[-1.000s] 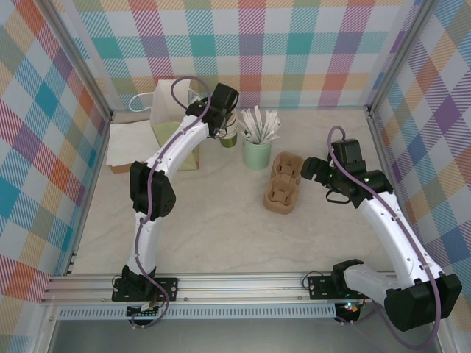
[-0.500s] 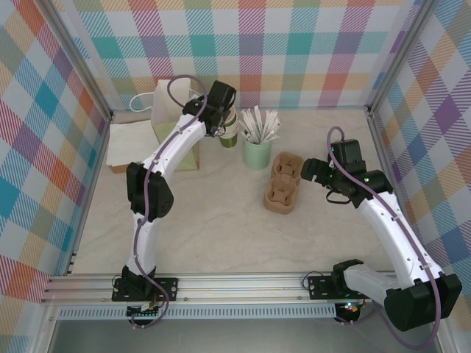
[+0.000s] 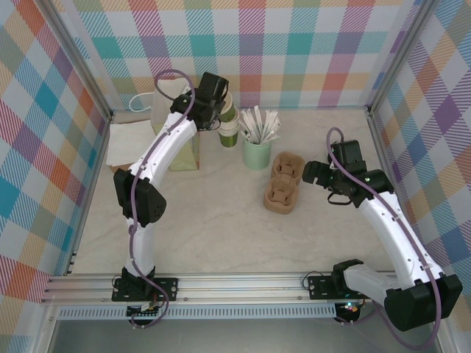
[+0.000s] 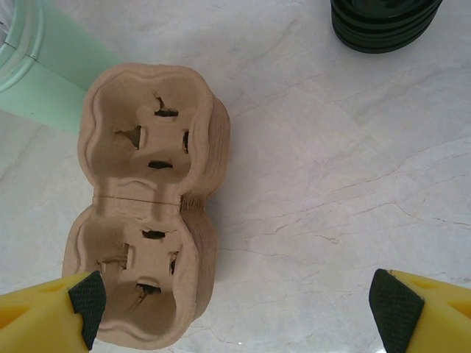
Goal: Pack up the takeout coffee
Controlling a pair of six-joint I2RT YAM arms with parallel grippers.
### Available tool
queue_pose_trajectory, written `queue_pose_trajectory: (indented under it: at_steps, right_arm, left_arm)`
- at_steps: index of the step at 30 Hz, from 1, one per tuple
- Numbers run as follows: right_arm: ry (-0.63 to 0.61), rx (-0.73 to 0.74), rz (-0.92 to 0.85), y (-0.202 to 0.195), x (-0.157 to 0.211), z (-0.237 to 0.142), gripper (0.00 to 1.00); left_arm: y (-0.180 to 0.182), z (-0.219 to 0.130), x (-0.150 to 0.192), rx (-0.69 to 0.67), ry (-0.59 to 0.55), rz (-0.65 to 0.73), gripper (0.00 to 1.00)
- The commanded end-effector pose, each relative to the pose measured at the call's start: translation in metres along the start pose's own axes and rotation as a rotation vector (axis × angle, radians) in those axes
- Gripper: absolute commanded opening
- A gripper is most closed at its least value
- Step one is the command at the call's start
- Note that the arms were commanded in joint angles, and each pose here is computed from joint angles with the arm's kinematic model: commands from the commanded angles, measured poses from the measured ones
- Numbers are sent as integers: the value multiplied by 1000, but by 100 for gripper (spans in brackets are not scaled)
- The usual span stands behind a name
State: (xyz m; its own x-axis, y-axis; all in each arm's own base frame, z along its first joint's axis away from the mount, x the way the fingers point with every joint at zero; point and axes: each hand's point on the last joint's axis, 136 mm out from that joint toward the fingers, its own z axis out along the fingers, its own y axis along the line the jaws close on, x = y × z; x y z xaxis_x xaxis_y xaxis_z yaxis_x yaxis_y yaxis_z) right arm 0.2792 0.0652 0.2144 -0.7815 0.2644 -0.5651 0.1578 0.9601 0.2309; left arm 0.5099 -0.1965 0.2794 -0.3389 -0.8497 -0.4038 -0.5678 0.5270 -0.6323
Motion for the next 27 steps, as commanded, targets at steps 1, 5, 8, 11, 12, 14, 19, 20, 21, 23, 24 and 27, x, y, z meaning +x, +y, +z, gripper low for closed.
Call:
queue_pose_trajectory:
  at_steps: [1,5,8,11,12,14,19,20,21,23,24,27]
  right_arm:
    - [-21,14,-26,-2,-6,-12,94]
    - [-25,10,-32,-2,-6,-18,94]
    - [-26,14,-42,-2,-7,-22,94]
    - [-32,17,-51,-3,-9,-28,94]
    - [-34,17,-52,-3,-9,-30,94]
    - [-36,14,-54,-2,-10,-33,94]
    - [-35,13,-50,-3,-9,-37,93]
    - [-35,12,-49,-3,-9,-38,93]
    - [-33,9,-47,-2,-8,-38,93]
    - [-28,6,-42,-2,-8,-38,93]
    - [-24,5,-40,-2,-7,-38,93]
    - [-15,7,-39,-2,-6,-37,93]
  left_arm:
    - [-15,-35,-22,72,-7,-9,0]
    - [-19,-51,-30,101,-20,17,0]
    - [-22,-67,-37,126,-33,47,0]
    - [-24,-83,-43,153,-38,99,0]
    - [-24,-90,-44,162,-38,124,0]
    - [-23,-101,-46,177,-32,181,0]
    - [-6,-133,-44,224,-5,323,0]
    - [-2,-139,-43,242,0,343,0]
    - [1,-146,-40,268,10,373,0]
    - [12,-160,-36,303,23,429,0]
    - [20,-166,-34,307,30,459,0]
    - [48,-180,-25,314,65,540,0]
